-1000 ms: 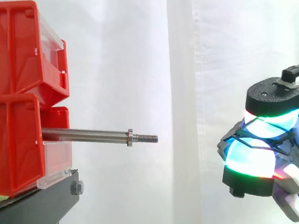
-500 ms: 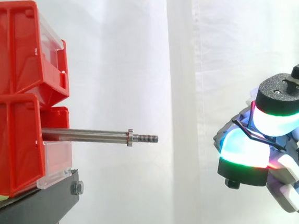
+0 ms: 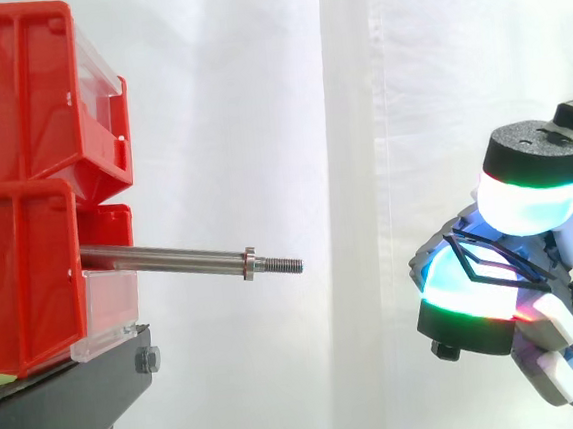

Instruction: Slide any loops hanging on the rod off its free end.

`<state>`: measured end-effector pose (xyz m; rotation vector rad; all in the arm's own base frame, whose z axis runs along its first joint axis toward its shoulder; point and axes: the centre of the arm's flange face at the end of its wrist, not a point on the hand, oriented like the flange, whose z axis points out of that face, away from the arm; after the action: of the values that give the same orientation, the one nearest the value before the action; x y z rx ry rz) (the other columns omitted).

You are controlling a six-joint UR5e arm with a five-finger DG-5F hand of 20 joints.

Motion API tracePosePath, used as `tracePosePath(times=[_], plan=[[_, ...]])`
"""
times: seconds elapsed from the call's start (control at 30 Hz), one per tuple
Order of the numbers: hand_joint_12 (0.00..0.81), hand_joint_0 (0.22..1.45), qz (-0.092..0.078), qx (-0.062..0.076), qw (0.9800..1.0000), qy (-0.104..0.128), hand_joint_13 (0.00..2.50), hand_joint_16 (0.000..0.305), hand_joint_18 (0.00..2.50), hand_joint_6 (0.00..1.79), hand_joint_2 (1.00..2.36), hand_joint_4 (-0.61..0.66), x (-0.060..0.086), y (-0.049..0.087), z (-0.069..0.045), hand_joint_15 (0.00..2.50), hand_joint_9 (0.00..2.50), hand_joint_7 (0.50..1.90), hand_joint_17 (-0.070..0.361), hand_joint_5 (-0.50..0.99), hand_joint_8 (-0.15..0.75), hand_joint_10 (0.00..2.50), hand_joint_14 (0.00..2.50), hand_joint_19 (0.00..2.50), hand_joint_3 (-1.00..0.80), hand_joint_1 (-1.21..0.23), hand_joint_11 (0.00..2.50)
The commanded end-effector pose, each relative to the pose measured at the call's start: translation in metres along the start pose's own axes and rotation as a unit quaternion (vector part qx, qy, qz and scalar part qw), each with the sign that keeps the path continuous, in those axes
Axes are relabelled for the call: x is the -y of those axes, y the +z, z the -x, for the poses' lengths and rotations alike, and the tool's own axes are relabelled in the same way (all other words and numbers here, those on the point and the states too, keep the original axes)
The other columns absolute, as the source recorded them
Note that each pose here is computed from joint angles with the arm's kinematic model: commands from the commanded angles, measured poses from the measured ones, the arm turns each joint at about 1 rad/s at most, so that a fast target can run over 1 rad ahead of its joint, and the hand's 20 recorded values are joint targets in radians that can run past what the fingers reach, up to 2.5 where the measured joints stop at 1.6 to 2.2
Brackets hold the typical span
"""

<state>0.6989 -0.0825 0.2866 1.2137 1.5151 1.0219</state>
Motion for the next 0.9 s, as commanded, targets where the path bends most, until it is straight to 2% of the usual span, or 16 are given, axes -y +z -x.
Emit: tracePosePath(times=[0.0, 0.17, 0.33, 0.47, 0.87], plan=[[0.389, 0.59, 0.0, 0.0, 1.0, 0.0, 0.91, 0.069, 0.8, 0.88, 1.03, 0.2, 0.0001, 0.0002, -0.0001, 0.52, 0.86, 1.22, 0.155, -0.19, 0.31, 0.02, 0.02, 0.7, -0.18, -0.69, 0.51], [0.394, 0.58, -0.005, 0.0, 1.0, 0.0, 0.91, 0.069, 0.8, 0.89, 1.03, 0.19, 0.0015, -0.0008, -0.0004, 0.52, 0.87, 1.24, 0.156, -0.19, 0.314, 0.02, 0.02, 0.71, -0.1, -0.7, 0.51], [0.392, 0.57, -0.006, 0.007, 1.0, -0.001, 0.92, 0.069, 0.8, 0.87, 1.02, 0.24, 0.0006, -0.0002, -0.0016, 0.52, 0.9, 1.22, 0.156, -0.17, 0.318, 0.02, 0.02, 0.72, -0.3, -0.61, 0.5], [0.396, 0.57, -0.006, 0.008, 0.9999, -0.001, 0.93, 0.069, 0.8, 0.87, 1.02, 0.24, 0.0003, 0.0001, -0.0031, 0.53, 0.91, 1.21, 0.156, -0.17, 0.324, 0.02, 0.02, 0.72, -0.32, -0.6, 0.5], [0.397, 0.56, -0.006, 0.008, 1.0, -0.002, 0.95, 0.069, 0.82, 0.86, 1.03, 0.22, -0.0007, 0.001, -0.0077, 0.52, 0.96, 1.29, 0.155, -0.15, 0.324, 0.02, 0.02, 0.73, -0.17, -0.63, 0.5]])
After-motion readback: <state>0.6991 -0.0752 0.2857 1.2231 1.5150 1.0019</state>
